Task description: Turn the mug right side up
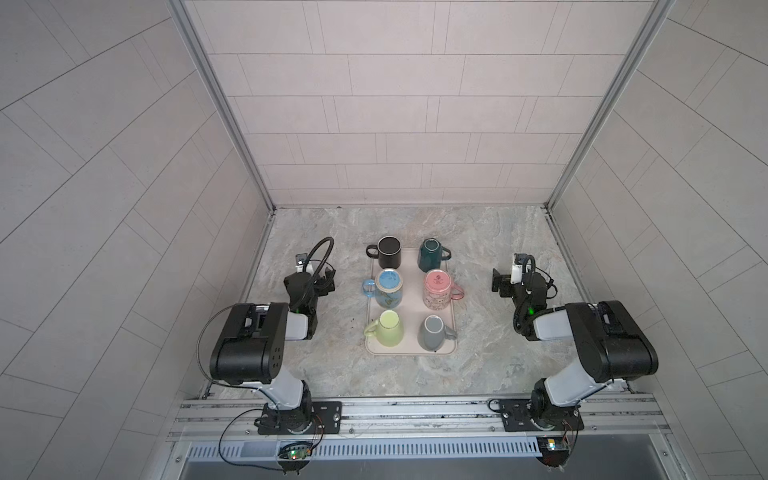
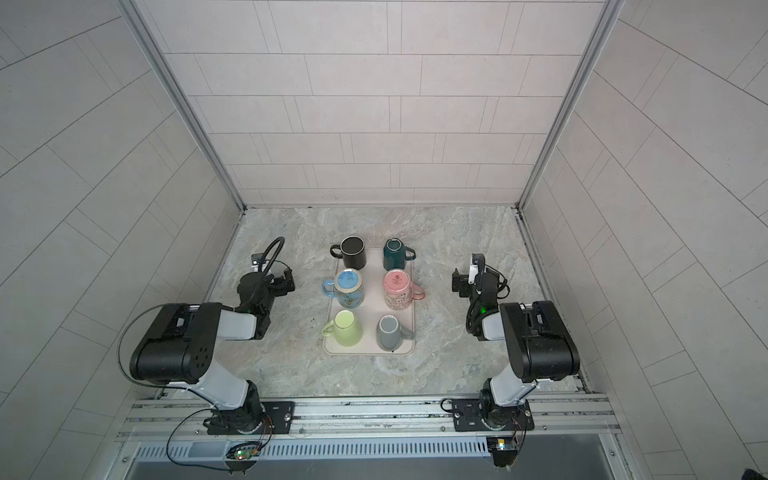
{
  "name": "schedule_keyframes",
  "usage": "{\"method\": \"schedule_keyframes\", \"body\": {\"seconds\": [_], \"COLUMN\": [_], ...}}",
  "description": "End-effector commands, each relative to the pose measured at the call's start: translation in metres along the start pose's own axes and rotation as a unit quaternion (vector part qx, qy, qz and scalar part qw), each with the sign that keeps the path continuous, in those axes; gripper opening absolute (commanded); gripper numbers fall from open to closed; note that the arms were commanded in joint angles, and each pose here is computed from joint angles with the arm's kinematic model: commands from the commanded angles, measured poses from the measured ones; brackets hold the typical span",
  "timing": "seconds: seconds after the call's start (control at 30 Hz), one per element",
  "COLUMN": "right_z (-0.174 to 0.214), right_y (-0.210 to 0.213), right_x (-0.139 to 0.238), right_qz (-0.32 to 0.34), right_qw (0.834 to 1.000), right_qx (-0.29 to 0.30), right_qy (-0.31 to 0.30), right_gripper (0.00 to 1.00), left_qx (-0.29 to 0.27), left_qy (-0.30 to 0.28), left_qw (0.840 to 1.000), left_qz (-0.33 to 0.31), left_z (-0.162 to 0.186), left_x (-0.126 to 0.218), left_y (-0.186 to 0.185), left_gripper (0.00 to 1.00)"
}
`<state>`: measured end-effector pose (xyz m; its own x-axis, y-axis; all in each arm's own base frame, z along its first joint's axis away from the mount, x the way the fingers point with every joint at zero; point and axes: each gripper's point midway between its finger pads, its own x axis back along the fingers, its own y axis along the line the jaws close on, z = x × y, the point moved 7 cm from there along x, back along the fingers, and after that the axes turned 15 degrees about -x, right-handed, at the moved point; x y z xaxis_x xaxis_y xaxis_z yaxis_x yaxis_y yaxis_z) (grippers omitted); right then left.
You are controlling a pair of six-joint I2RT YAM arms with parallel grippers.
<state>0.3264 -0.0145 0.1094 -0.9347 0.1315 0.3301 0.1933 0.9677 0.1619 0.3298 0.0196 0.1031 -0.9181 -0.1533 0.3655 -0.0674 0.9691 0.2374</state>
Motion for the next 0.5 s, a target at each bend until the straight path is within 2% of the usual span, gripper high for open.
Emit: {"method": "schedule_keyframes", "body": {"seconds": [0.0, 0.47], "right_z": [-0.0038, -0.0038], "right_y": [0.001, 0.001], "right_x": [-0.0013, -0.0012], "right_qz": [0.004, 0.004], "right_qw": [1.0, 1.0], "right_qx": [0.005, 0.005], "right_qy": [-0.008, -0.008], "right_gripper": [0.99, 0.99], "left_qx": [-0.007, -0.007], "left_qy": [-0.01, -0.012], "left_qw": [1.0, 1.0], "left_qz": [-0.01, -0.009], "left_z": [-0.0075, -0.0076], "left_x": [0.0006, 0.0009], "left_y": [0.0016, 0.0014], "left_gripper": [1.0, 1.0]}}
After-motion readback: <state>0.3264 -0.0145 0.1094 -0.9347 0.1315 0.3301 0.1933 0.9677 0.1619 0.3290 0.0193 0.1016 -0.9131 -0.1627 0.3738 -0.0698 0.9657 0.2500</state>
